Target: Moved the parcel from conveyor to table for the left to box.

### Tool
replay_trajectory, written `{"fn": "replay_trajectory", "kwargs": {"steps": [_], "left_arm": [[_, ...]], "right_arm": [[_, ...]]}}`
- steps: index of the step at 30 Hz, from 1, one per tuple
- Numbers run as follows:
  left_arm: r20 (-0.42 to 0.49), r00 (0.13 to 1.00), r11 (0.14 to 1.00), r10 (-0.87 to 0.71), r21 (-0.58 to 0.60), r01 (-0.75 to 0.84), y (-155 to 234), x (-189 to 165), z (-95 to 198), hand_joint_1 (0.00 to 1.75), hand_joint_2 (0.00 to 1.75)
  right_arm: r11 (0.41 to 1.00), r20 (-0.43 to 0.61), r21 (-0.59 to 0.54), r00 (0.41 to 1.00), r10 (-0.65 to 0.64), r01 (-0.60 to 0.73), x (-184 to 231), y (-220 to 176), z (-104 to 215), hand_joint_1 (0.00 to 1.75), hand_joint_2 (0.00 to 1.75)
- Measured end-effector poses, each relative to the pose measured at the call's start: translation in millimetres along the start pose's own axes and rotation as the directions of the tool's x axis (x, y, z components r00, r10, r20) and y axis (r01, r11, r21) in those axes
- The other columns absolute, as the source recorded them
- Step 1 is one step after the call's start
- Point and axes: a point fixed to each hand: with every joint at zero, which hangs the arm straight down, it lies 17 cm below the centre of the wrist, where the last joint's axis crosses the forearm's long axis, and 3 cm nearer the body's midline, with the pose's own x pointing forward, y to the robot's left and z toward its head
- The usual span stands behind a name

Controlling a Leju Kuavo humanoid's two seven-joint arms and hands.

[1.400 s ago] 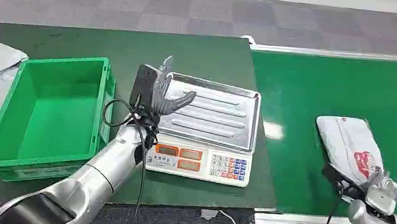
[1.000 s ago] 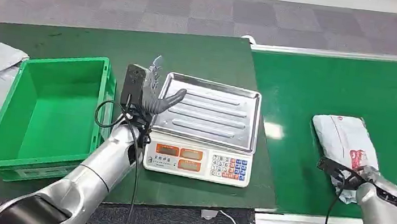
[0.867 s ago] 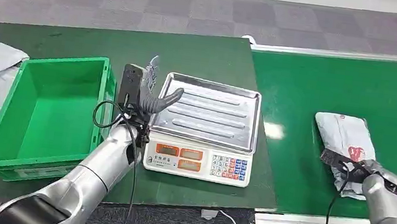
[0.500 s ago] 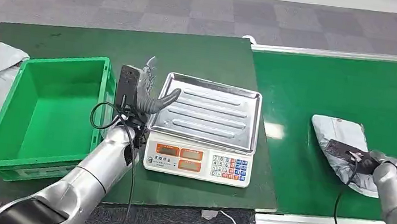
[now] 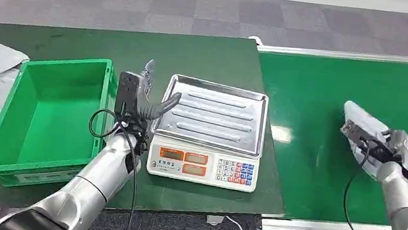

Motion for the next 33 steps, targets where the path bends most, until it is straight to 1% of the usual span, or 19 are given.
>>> {"fn": "replay_trajectory", "kwargs": {"steps": [1,3,4,5,6,9,11,13,14,16,18,21,23,25,27,29,30,31,33], "left_arm": [[0.010,1.000,1.000,-0.016,0.003,0.016,1,2,0,0.00,1.75],[0.018,0.999,0.999,-0.036,0.008,0.036,2,3,-1,0.00,1.75],[0.022,0.999,0.999,-0.039,0.009,0.039,2,4,-1,0.00,1.75],[0.029,0.999,0.999,-0.038,0.007,0.038,0,6,-2,0.00,1.75],[0.037,0.998,0.999,-0.040,0.005,0.040,-1,8,-3,0.00,1.75],[0.056,0.996,0.998,-0.062,0.010,0.062,-4,14,-6,0.00,1.75],[0.057,0.994,0.995,-0.093,0.025,0.091,-4,15,-8,0.00,1.75],[0.058,0.993,0.994,-0.106,0.026,0.104,-6,17,-11,0.00,1.75],[0.061,0.992,0.994,-0.109,0.026,0.108,-7,18,-11,0.00,1.75],[0.068,0.991,0.993,-0.113,0.024,0.112,-11,21,-13,0.00,1.75],[0.066,0.991,0.993,-0.115,0.024,0.114,-12,21,-14,0.00,1.75],[0.062,0.991,0.993,-0.118,0.024,0.117,-12,20,-13,0.00,1.75],[0.066,0.990,0.992,-0.123,0.031,0.121,-11,20,-13,0.00,1.75],[0.073,0.990,0.992,-0.124,0.032,0.122,-11,21,-13,0.00,1.75],[0.082,0.989,0.992,-0.121,0.029,0.119,-13,23,-13,0.00,1.75],[0.087,0.990,0.994,-0.113,0.019,0.112,-16,24,-12,0.00,1.75],[0.088,0.990,0.994,-0.110,0.015,0.109,-17,25,-12,0.00,1.75],[0.088,0.990,0.994,-0.105,0.008,0.105,-19,25,-12,0.00,1.75],[0.088,0.991,0.995,-0.098,-0.004,0.098,-21,27,-13,0.00,1.75]], "right_arm": [[0.992,0.019,-0.120,1.000,-0.025,0.027,9,-28,-3,1.75,1.75],[0.949,0.052,-0.307,0.997,-0.050,0.064,20,-77,-1,1.75,1.75],[0.917,0.077,-0.388,0.995,-0.069,0.094,26,-101,2,1.75,1.75],[0.894,0.095,-0.432,0.992,-0.081,0.114,30,-115,5,1.75,1.75],[0.854,0.123,-0.501,0.988,-0.090,0.140,34,-138,11,1.75,1.75],[0.777,0.178,-0.605,0.981,-0.077,0.171,42,-180,24,1.75,1.75],[0.724,0.219,-0.665,0.975,-0.041,0.180,55,-205,35,1.75,1.75],[0.692,0.253,-0.699,0.967,0.002,0.182,72,-218,44,1.75,1.75],[0.684,0.264,-0.706,0.964,0.015,0.183,79,-220,48,1.75,1.75],[0.676,0.294,-0.711,0.955,0.034,0.195,99,-220,55,1.75,1.75],[0.673,0.311,-0.711,0.949,0.040,0.205,110,-218,60,1.75,1.75],[0.674,0.327,-0.707,0.944,0.043,0.214,119,-216,63,1.75,1.75],[0.692,0.362,-0.683,0.931,0.043,0.234,129,-211,64,1.75,1.75],[0.711,0.417,-0.659,0.906,0.073,0.246,151,-201,72,1.75,1.75],[0.741,0.471,-0.622,0.877,0.094,0.254,179,-180,83,1.75,1.75],[0.797,0.533,-0.545,0.841,0.091,0.259,212,-147,98,1.75,1.75],[0.836,0.564,-0.485,0.823,0.073,0.258,228,-125,105,1.75,1.75],[0.875,0.597,-0.409,0.801,0.042,0.258,245,-103,113,1.75,1.75],[0.946,0.673,-0.202,0.737,-0.054,0.254,283,-50,138,1.75,1.75]]}}
